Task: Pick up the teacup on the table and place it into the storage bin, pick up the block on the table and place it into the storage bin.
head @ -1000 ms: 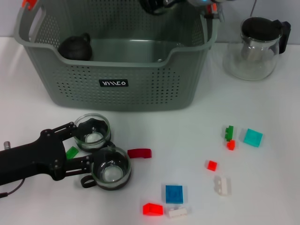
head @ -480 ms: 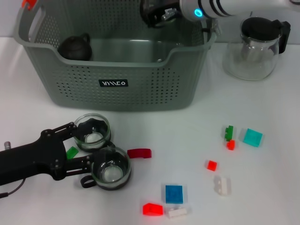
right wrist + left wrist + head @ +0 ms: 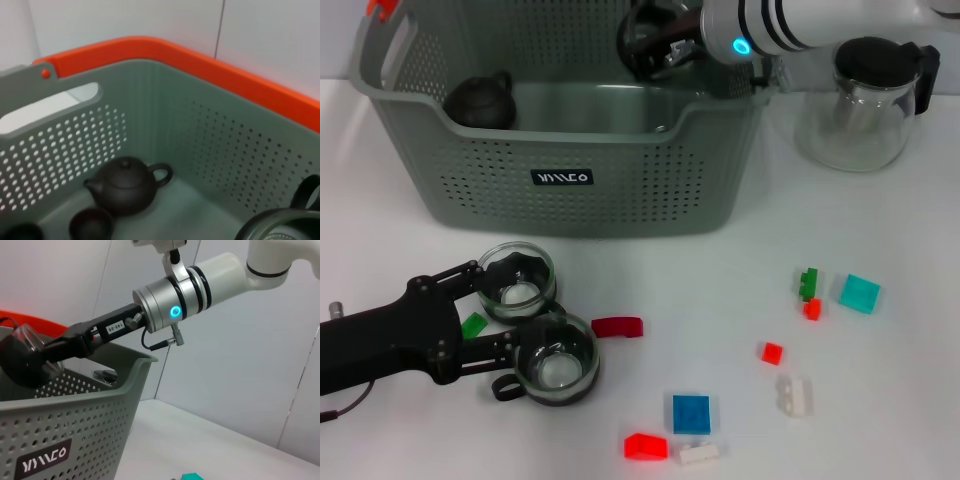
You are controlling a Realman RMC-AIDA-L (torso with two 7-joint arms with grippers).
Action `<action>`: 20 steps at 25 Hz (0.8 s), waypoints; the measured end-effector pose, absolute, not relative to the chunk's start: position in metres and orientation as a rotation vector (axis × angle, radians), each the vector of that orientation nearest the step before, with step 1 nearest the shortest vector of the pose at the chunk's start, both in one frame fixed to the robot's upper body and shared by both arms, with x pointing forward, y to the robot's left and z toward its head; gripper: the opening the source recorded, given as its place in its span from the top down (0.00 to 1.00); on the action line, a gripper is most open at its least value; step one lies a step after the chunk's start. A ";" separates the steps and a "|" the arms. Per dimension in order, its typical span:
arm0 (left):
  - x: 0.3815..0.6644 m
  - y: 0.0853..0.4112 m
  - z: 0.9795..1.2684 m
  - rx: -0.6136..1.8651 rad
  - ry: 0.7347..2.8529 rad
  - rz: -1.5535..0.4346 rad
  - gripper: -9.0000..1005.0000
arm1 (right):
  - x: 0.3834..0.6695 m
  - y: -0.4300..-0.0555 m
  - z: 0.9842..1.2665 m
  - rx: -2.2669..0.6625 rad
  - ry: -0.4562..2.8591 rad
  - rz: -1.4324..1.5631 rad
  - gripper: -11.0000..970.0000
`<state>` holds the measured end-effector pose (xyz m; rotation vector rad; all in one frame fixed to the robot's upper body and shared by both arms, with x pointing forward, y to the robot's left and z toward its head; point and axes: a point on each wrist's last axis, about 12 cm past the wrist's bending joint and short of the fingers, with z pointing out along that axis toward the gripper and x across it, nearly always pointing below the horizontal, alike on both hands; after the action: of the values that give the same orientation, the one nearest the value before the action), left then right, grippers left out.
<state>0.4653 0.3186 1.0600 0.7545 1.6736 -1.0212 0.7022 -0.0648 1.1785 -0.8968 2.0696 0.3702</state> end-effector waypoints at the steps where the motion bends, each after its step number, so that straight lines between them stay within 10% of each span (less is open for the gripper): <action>1: 0.465 0.319 1.060 0.755 1.673 -1.021 0.13 | 0.702 -0.064 1.178 -0.904 2.072 0.370 0.93; 20: 0.466 0.318 1.057 0.744 1.688 -1.012 0.13 | 0.697 -0.067 1.175 -0.970 2.101 0.376 0.91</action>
<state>0.4662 0.3180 1.0572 0.7442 1.6881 -1.0119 0.6972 -0.0666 1.1746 -0.9697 2.1010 0.3764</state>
